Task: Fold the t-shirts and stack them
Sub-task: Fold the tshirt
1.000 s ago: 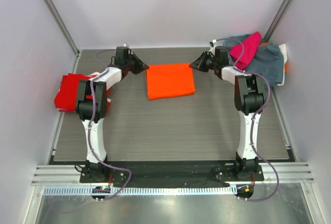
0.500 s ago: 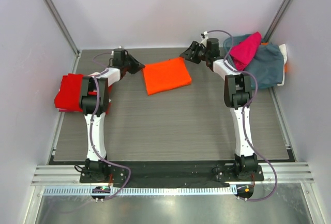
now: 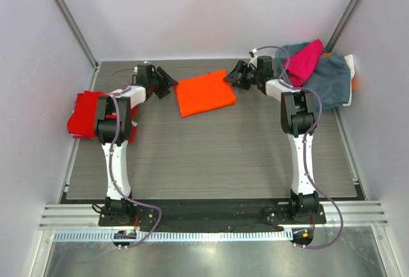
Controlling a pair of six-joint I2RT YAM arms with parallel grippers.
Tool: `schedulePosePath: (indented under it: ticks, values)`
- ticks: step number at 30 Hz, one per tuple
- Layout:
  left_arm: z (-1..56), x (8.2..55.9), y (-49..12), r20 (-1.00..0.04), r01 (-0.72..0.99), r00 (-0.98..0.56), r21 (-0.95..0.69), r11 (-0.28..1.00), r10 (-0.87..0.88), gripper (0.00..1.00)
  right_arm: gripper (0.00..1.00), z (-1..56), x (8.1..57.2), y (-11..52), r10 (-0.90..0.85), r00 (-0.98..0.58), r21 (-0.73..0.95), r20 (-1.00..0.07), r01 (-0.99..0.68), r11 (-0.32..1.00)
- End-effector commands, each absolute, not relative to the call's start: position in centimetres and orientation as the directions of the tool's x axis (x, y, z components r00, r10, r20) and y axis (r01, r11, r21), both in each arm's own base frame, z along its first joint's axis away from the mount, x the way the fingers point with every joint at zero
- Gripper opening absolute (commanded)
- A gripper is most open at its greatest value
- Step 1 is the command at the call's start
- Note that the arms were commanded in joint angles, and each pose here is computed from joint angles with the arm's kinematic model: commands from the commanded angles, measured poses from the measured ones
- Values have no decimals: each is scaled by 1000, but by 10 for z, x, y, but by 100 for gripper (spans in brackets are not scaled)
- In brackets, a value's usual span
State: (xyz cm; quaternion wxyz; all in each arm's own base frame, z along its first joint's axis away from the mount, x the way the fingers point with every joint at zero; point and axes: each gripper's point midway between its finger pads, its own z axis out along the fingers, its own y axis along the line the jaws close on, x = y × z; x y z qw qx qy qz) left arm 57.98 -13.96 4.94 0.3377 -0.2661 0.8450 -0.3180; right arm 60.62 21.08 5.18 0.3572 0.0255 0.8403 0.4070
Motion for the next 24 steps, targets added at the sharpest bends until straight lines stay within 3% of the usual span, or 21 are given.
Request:
schedulePosePath:
  ticks: [1,10,19,24]
  values:
    - [71,563,-143,-415,-188,-647,-725,662,-639,62,74,72,574,220,314,-748,716,-584,-293,633]
    - [88,502,-160,-390,-103,-678,-789,606,-623,62,80,80,507,234,325,-778,785,-537,-320,530]
    - [77,455,-174,-349,-67,-739,-814,578,-576,58,63,70,455,232,314,-808,783,-499,-264,564]
    - [78,434,-175,-362,-30,-747,-819,573,-557,57,67,63,423,228,323,-813,796,-484,-255,549]
